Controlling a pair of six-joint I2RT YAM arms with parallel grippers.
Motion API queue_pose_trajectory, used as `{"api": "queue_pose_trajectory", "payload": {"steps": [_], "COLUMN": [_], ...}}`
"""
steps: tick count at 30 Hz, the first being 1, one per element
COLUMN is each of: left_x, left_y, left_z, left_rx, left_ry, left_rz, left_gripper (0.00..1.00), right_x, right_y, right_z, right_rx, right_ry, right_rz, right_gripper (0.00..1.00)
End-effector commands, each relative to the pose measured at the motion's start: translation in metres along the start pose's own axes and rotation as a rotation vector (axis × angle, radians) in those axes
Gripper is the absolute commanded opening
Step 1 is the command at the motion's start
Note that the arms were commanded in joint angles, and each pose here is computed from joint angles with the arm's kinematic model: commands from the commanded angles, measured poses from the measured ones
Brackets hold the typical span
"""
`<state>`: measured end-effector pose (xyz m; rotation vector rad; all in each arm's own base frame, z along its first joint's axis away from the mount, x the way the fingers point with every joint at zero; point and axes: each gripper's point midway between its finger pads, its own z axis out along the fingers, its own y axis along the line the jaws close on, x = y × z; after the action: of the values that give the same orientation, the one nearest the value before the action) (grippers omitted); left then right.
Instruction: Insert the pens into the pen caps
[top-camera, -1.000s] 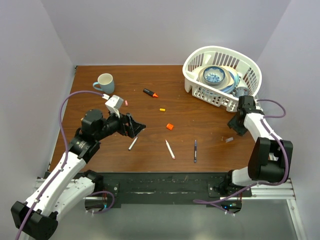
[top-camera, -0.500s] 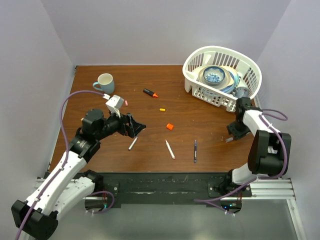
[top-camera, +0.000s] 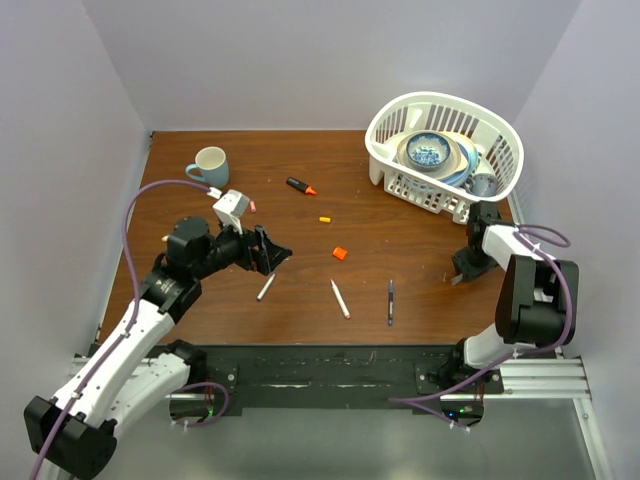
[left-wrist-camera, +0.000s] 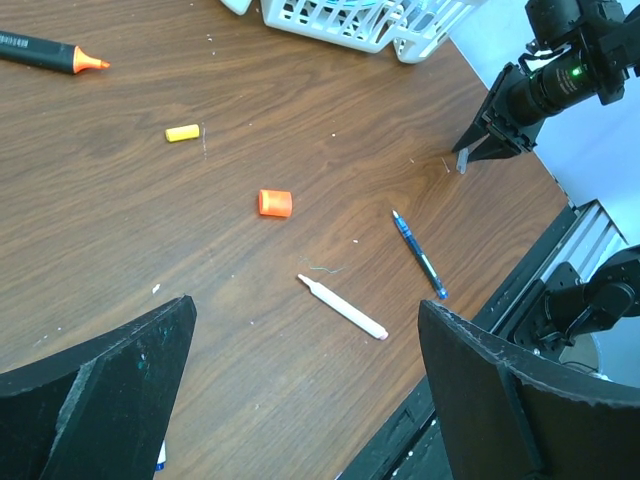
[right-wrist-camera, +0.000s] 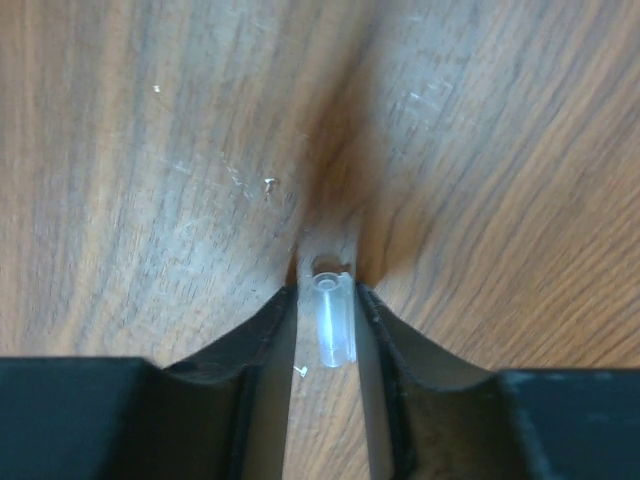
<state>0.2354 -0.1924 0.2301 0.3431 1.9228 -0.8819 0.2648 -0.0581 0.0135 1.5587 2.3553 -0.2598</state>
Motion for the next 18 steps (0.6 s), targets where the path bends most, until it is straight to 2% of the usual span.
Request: {"api": "queue_pose_trajectory", "payload": {"steps": [1,5,9,12,18], "left_x": [-0.019,-0.017,-0.014,-0.010,0.036], "left_y": [-0.004,-0.001,0.003,-0.011,-0.051], "left_z": [0.000,0.005,0.014,0.031,0.083], "left_rx": [0.002,-0.001,-0.052,-0.071,-0.090], "left_ry": [-0.049,-0.029,0.021,0.060,0.203], "left_rz": [0.052,0.048,0.035,0.029,0.019], "left_gripper": [0.97,0.93,0.90,0.89,0.87], "right_x": [0.001,0.003,0.008,0.004,-0.015], "right_y": [-0.004,0.010,0.026,0.030,0.030], "right_z": [0.018,0.012,-0.004,-0.018,-0.053], "right_rx": [0.001,-0.127,-0.263,-0.298,-0.350], "right_ry": [-0.029,-0.034,-0.037,-0.068,-0.156], "right_rz": [-0.055,-0.142,-0.247,-0.335,-0.400], "right_gripper": [0.26,0.18,0.16,0.14,0.10]}}
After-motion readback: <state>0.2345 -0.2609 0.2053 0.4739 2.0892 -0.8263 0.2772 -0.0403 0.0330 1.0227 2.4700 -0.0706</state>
